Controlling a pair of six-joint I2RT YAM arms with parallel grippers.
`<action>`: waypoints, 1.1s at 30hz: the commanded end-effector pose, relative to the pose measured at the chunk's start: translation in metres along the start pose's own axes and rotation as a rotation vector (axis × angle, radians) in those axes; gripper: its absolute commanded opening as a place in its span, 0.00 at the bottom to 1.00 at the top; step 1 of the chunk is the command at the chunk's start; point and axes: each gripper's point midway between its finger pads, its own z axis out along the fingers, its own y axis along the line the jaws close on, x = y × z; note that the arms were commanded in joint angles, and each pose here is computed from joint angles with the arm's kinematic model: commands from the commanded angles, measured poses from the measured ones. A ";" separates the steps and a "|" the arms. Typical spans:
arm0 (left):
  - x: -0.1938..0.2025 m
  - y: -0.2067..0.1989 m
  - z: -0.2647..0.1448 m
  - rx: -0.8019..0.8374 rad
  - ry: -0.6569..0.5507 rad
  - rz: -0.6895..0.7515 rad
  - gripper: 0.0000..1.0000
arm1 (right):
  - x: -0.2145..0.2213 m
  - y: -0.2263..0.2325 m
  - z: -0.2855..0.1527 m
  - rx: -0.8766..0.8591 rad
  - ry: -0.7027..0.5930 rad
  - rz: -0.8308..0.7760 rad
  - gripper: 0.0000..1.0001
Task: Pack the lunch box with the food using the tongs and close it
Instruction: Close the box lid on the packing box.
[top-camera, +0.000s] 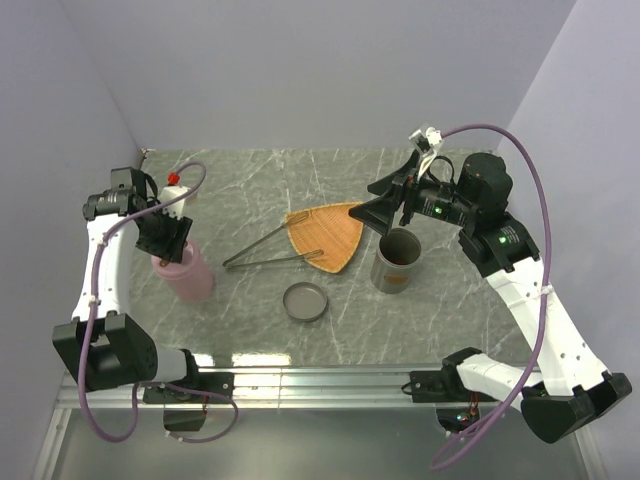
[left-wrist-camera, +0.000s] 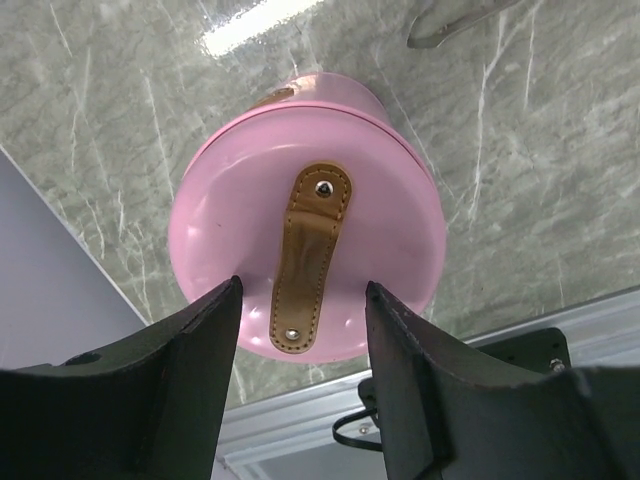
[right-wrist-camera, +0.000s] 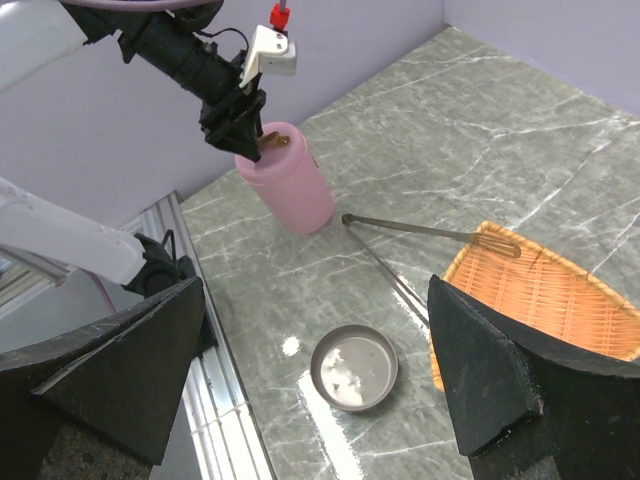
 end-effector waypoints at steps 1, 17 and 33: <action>0.018 -0.008 0.009 0.030 0.047 -0.018 0.58 | -0.007 0.005 -0.005 -0.010 -0.029 -0.035 0.98; 0.061 -0.025 0.049 0.112 0.180 -0.036 0.56 | -0.005 0.003 -0.005 -0.003 -0.021 -0.032 0.98; -0.058 0.013 -0.047 -0.054 -0.203 -0.055 0.68 | -0.006 0.004 -0.006 0.000 -0.027 -0.040 0.99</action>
